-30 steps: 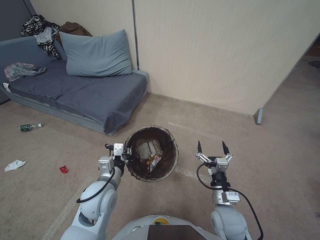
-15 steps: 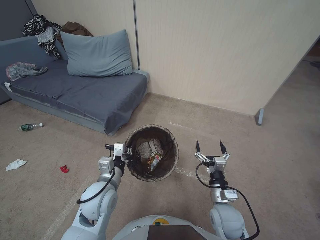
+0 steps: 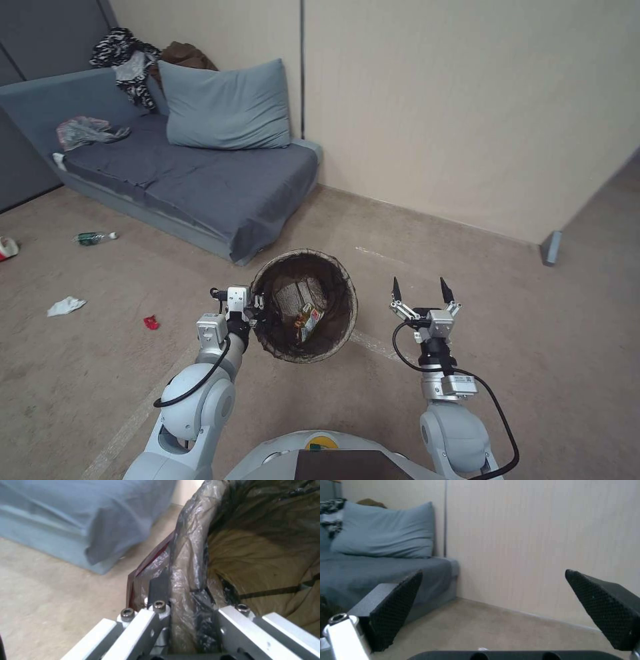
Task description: Pick up the trash bin, then pick up the garbage from the floor and place it into the trash bin.
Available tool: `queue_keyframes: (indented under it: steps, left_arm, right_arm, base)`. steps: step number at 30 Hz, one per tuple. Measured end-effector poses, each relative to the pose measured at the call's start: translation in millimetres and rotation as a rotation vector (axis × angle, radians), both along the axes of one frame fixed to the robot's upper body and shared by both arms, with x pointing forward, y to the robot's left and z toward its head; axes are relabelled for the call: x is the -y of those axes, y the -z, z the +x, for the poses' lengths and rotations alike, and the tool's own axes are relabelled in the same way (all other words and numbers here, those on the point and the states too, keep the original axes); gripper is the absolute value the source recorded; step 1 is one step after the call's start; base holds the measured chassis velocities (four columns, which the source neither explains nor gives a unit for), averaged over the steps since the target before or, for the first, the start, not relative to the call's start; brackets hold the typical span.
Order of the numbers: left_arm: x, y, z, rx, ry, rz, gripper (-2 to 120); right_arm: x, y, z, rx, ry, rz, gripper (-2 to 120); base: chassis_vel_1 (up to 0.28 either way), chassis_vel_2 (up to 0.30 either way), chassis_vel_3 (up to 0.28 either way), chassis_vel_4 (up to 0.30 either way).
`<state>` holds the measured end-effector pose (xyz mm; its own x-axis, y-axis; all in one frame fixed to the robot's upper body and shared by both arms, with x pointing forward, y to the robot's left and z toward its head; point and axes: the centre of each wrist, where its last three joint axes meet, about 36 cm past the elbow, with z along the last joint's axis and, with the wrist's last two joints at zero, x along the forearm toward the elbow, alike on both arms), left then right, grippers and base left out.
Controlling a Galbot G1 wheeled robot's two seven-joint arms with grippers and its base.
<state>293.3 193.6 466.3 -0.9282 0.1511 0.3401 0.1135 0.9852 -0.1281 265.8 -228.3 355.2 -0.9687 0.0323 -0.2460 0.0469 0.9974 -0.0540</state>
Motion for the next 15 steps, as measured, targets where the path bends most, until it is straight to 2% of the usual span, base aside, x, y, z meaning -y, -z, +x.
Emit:
queue_keyframes:
  steps: [15]
  left_arm:
    - [-1.6, 2.0, 1.0, 0.004, -0.002, -0.001, 0]
  right_arm:
    - [0.0, -1.3, 7.0, 0.006, -0.004, 0.000, 100]
  base:
    - [0.118, 0.121, 0.116, 0.117]
